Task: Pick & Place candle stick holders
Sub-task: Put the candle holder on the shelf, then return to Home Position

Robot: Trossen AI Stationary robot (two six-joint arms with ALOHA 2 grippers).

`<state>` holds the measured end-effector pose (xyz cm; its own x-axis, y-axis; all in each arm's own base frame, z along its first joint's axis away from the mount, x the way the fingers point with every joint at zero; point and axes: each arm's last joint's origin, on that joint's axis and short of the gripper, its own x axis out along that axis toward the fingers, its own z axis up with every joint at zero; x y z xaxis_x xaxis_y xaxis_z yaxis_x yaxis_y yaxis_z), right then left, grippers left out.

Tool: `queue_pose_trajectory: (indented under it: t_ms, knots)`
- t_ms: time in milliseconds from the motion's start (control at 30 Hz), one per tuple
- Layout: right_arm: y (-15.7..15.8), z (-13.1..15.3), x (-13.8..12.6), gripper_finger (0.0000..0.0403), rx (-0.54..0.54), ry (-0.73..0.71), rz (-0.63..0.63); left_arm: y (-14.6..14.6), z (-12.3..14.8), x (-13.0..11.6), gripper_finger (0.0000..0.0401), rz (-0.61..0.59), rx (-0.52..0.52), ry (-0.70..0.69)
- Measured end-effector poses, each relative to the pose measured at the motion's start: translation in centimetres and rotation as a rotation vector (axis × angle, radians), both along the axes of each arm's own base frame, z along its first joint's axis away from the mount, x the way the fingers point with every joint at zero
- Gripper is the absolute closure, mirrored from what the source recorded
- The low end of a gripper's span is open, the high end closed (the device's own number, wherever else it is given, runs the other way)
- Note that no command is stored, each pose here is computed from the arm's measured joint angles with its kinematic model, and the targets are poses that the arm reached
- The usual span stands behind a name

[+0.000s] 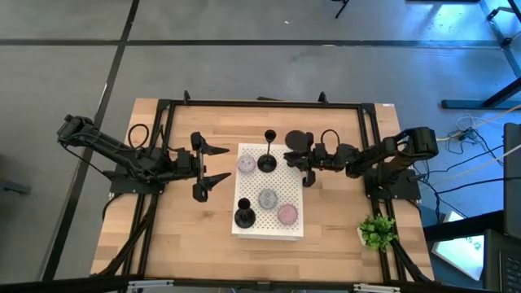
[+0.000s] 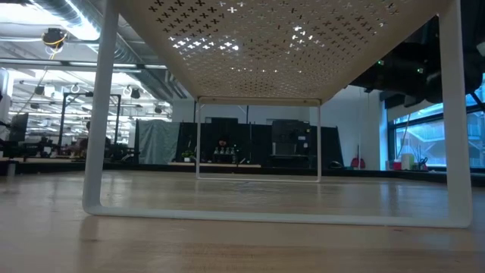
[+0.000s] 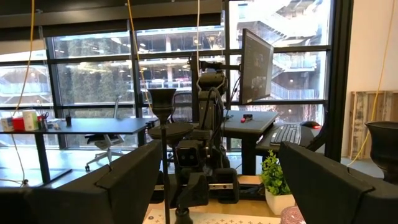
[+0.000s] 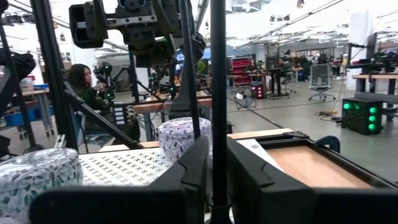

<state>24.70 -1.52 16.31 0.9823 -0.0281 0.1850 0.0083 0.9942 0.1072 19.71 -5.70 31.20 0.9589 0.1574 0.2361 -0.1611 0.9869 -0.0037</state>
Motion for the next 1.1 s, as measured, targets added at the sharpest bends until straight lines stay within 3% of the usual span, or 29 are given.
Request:
queue_pose_trajectory:
  t_ms: [433, 867, 1100]
  knots:
    - [0.08, -0.14, 0.03, 0.0347, -0.016, 0.015, 0.026, 0.00, 0.00, 0.00, 0.0079, 0.000, -0.002, 0.000]
    - [-0.02, -0.47, 0.04, 0.0236, -0.009, 0.045, -0.026, 0.00, 0.00, 0.00, 0.0079, -0.001, -0.002, 0.000]
    - [0.09, -0.29, 0.02, 0.0202, -0.009, 0.031, -0.022, 0.00, 0.00, 0.00, 0.0079, -0.001, -0.002, 0.000]
